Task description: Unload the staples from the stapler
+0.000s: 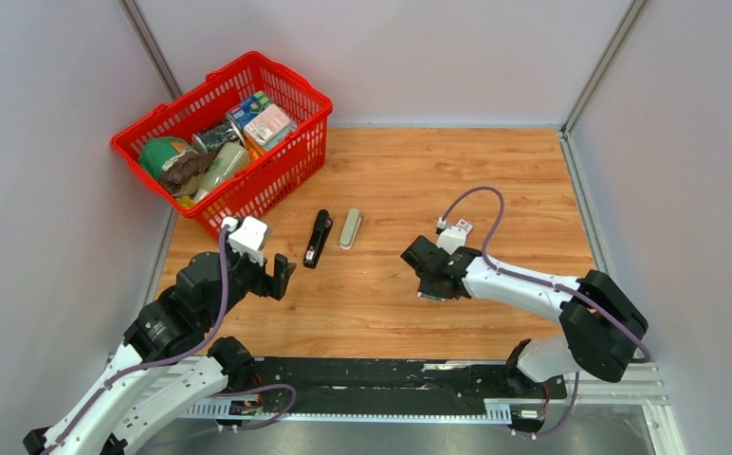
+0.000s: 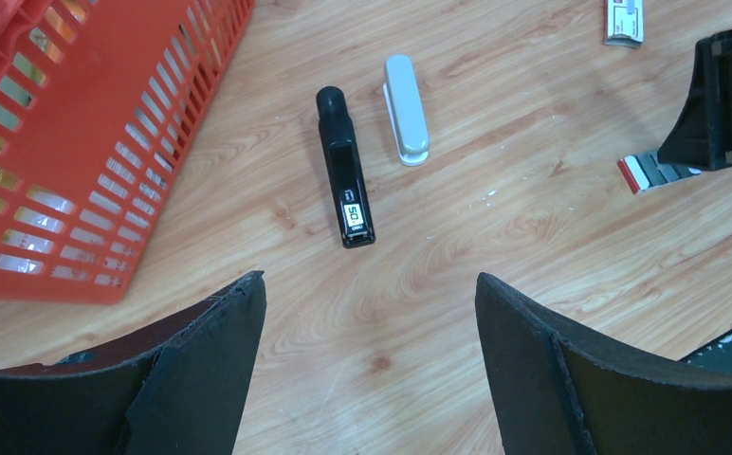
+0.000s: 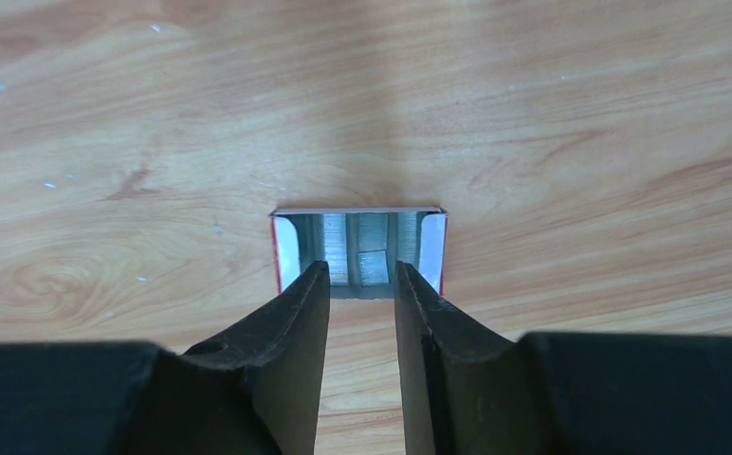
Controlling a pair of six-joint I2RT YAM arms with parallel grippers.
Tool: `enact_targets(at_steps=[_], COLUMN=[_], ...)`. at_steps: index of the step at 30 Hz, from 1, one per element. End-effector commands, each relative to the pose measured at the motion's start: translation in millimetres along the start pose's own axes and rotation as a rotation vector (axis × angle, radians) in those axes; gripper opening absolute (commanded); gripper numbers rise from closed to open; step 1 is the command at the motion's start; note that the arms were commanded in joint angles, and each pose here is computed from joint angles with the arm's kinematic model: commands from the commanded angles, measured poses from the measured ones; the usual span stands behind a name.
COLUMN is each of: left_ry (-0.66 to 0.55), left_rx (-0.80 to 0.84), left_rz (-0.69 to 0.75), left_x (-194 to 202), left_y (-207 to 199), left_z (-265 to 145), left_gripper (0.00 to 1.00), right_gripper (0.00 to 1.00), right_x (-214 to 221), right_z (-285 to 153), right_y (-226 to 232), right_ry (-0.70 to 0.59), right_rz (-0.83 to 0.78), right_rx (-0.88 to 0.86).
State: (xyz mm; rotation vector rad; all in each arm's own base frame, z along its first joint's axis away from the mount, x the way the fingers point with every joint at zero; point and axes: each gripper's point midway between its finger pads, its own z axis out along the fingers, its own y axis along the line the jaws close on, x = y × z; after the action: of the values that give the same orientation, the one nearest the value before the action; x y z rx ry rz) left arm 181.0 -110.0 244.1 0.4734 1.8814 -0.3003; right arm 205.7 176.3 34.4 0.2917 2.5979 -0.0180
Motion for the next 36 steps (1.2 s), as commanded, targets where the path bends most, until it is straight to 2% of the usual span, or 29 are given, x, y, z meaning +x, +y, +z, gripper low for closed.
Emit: enact_targets(at_steps=[1,7,15,20,36], left_ry=[-0.023,-0.029,-0.03,-0.033,-0.039], left_rx=[-0.005,0.0,0.0,0.003,-0.001], left_rz=[0.005,0.003,0.003,0.004,0.003], left_x=[-6.3,-7.6,-7.2,-7.4,-8.0], left_y=[1.2,0.5,0.7,0.3,1.4], left_z=[1.8,1.0,0.4,0.1,-0.8], left_gripper=[0.88,0.88,0.88,0.88,0.88], right_gripper=[0.35,0.36,0.34,0.42,0.48], right_x=[-40.0,-82.4,-139.3,-170.5,-223.1], right_z=[-21.3,-20.2,8.4,30.9,104.4], right_y=[6.0,-12.4,-48.9,-68.8,-94.6], right_ry=[-0.099,-0.163,-0.2,-0.225,-0.183], right_rz=[0.041,0.114,0.262,0.362,0.469], right_rx=[-0.037,-0.006,0.091,0.138,0.265])
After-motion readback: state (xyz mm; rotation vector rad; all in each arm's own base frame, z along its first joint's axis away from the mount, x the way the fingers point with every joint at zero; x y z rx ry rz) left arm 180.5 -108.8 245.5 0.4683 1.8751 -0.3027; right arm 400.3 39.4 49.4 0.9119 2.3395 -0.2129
